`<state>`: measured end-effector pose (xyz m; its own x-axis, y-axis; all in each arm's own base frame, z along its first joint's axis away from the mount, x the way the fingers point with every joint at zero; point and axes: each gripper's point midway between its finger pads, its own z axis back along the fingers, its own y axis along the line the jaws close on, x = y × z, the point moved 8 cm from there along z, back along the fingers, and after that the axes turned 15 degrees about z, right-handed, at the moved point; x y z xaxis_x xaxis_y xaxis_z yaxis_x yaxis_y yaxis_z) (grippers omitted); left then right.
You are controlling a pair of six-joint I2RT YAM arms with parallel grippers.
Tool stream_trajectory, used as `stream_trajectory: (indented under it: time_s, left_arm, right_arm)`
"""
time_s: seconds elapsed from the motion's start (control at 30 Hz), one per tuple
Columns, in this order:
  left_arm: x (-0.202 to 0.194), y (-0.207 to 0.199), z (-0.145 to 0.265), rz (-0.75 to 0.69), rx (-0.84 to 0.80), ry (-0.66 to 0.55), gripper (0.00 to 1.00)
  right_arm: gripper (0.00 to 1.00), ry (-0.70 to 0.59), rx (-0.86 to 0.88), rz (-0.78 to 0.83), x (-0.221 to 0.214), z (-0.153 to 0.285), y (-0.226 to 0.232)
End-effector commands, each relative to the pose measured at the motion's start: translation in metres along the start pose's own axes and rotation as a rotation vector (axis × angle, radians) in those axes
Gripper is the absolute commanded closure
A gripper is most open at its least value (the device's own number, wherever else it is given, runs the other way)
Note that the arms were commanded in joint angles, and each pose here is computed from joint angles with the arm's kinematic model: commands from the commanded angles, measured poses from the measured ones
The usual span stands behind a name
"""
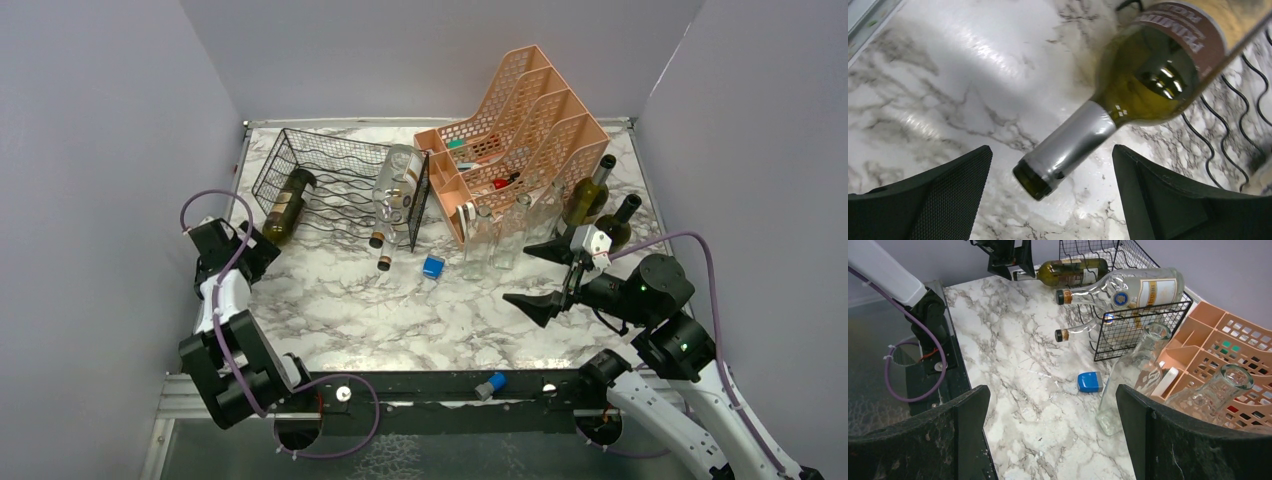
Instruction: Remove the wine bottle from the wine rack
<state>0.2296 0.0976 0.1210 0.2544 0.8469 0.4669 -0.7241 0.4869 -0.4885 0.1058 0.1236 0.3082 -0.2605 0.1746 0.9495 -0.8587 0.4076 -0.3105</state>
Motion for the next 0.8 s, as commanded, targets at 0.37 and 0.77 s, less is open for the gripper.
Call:
stream_trajectory:
  time_s: [0.37,0.77]
  left_arm:
    - [-0.004,-0.036,-0.015,-0.148,-0.416,0.209,0.29]
    - [-0.014,-0.048,-0.01,-0.148,-0.548,0.295,0.52]
  right_arm:
    - [0.0,-0.031,-0.018,0.028,0.011,0.002,-0.003]
    - [0.0,-0.03,-0.012,0.023,0.01,-0.001,-0.004]
